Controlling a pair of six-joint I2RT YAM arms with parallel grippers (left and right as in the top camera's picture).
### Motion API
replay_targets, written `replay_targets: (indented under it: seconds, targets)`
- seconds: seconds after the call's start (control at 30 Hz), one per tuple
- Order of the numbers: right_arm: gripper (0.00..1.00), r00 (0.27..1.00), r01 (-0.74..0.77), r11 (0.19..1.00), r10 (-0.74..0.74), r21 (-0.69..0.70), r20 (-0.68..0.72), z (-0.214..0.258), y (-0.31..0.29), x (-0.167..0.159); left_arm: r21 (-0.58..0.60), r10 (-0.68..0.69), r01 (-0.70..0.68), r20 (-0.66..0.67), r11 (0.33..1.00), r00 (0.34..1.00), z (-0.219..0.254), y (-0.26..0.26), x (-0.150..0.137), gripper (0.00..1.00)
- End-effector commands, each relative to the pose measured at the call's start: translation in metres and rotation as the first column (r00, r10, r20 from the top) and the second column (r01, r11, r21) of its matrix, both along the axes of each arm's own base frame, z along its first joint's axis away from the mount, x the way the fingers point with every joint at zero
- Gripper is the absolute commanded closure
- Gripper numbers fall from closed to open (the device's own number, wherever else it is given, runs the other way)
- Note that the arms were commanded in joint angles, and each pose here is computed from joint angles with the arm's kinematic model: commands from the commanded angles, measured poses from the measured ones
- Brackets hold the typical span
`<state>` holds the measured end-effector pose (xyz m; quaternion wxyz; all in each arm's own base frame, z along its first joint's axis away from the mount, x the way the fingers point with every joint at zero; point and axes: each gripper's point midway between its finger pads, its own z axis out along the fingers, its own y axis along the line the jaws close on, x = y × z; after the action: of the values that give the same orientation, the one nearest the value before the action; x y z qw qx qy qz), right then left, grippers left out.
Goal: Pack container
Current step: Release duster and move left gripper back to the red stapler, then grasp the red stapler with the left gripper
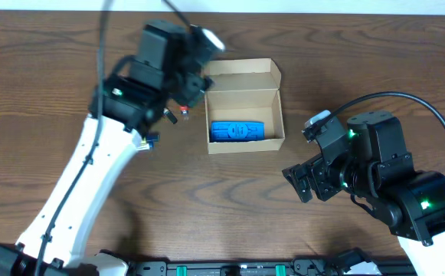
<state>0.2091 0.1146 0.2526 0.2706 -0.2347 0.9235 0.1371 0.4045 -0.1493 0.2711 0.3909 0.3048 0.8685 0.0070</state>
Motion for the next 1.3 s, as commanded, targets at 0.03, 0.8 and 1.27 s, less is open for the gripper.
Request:
replay_targets:
  seconds: [0.03, 0.8, 1.27]
  targets:
    - [0.01, 1.000, 0.017, 1.000, -0.017, 0.004, -0.001, 0.001, -0.001, 0.002, -0.148, 0.243, -0.267, -0.163, 0.952, 0.956, -0.031, 0.033, 0.016, 0.18]
    - [0.01, 1.000, 0.017, 1.000, -0.017, 0.004, -0.002, 0.001, -0.001, 0.002, -0.050, 0.412, -0.495, -0.484, 0.868, 0.772, -0.213, 0.031, 0.058, 0.20]
    - [0.01, 1.000, 0.017, 1.000, -0.017, 0.004, -0.001, 0.001, -0.001, 0.002, -0.046, 0.453, -0.551, -0.515, 0.833, 0.728, -0.251, 0.014, 0.062, 0.31]
